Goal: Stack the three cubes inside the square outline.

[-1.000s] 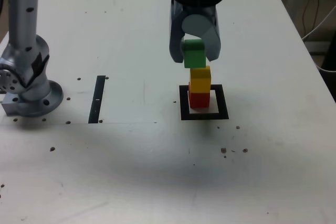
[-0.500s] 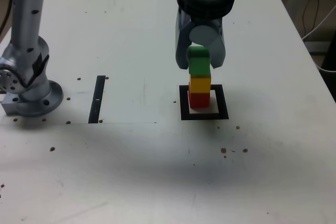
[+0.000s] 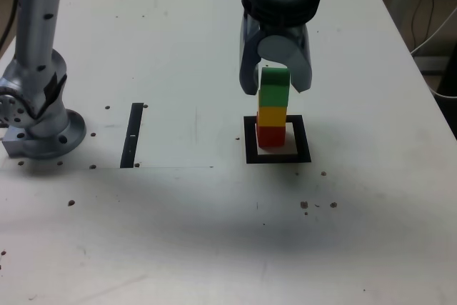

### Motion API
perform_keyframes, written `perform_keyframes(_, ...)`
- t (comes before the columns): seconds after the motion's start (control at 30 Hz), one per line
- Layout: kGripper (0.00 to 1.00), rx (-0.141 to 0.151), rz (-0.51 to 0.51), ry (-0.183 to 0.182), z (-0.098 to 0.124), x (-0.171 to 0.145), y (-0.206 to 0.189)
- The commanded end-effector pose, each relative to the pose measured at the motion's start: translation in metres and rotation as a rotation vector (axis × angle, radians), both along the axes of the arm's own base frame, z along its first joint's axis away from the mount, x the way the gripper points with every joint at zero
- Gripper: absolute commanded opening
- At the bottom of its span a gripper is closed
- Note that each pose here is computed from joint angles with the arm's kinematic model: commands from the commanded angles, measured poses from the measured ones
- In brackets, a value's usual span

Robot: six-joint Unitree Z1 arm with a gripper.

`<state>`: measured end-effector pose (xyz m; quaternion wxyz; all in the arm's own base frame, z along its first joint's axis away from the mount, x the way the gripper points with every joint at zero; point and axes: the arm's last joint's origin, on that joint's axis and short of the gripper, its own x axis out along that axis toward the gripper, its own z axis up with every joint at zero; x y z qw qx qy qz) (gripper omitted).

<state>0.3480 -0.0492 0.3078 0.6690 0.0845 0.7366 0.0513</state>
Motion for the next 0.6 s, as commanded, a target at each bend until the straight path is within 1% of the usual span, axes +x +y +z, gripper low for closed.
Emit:
perform_keyframes(0.0,0.98,0.003,0.002,-0.007,0.003,-0.002,0.001)
perform_keyframes(0.17,0.99,0.015,0.0,-0.017,0.008,-0.006,0.002)
perform_keyframes(0.3,0.99,0.015,-0.012,-0.041,0.018,-0.011,0.004)
perform_keyframes(0.37,0.99,0.004,-0.026,-0.053,0.024,-0.015,0.005)
perform_keyframes(0.43,0.99,-0.014,-0.041,-0.06,0.028,-0.019,0.007)
perform_keyframes(0.57,0.99,-0.053,-0.055,-0.06,0.036,-0.033,0.012)
